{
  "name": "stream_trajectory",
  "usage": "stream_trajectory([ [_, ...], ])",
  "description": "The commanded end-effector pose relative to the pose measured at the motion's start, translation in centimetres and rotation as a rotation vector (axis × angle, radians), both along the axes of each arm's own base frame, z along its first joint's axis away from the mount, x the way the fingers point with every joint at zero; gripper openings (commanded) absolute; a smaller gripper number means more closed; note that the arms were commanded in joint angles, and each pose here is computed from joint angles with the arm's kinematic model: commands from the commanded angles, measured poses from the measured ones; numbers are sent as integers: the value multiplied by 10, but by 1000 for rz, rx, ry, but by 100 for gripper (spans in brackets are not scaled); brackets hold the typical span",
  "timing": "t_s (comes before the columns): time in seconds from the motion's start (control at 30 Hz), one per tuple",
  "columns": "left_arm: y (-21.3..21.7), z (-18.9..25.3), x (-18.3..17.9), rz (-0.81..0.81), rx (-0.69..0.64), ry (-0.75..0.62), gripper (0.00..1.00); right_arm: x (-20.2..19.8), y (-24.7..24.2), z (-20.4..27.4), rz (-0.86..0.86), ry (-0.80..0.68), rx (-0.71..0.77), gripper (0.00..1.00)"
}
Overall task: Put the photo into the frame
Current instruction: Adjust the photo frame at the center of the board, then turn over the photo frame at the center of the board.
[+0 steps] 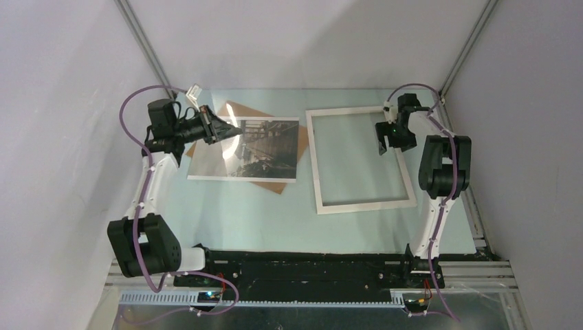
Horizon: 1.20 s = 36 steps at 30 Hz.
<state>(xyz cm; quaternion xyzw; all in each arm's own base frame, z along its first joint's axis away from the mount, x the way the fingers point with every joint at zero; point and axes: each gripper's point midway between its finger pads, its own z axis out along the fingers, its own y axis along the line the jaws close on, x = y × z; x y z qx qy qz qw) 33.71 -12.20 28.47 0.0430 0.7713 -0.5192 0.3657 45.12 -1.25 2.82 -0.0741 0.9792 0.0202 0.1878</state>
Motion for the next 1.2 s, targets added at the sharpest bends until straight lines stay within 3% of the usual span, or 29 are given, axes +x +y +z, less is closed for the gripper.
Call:
stream_trajectory([
  [0.0,12,33,-6,7,-9,-100,0,24,36,66,47,-184,1,88],
  [0.3,55,43,-6,120,-8,-121,0,28,151,101,169,-268,110,92],
  [0.63,92,48,-6,228,17,-139,0,2,270,93,268,-171,326,91],
  [0.9,97,45,-7,247,33,-142,0,-19,317,54,316,-74,327,90],
  [1.17,96,44,-9,242,33,-139,0,-30,324,15,325,-16,245,85],
])
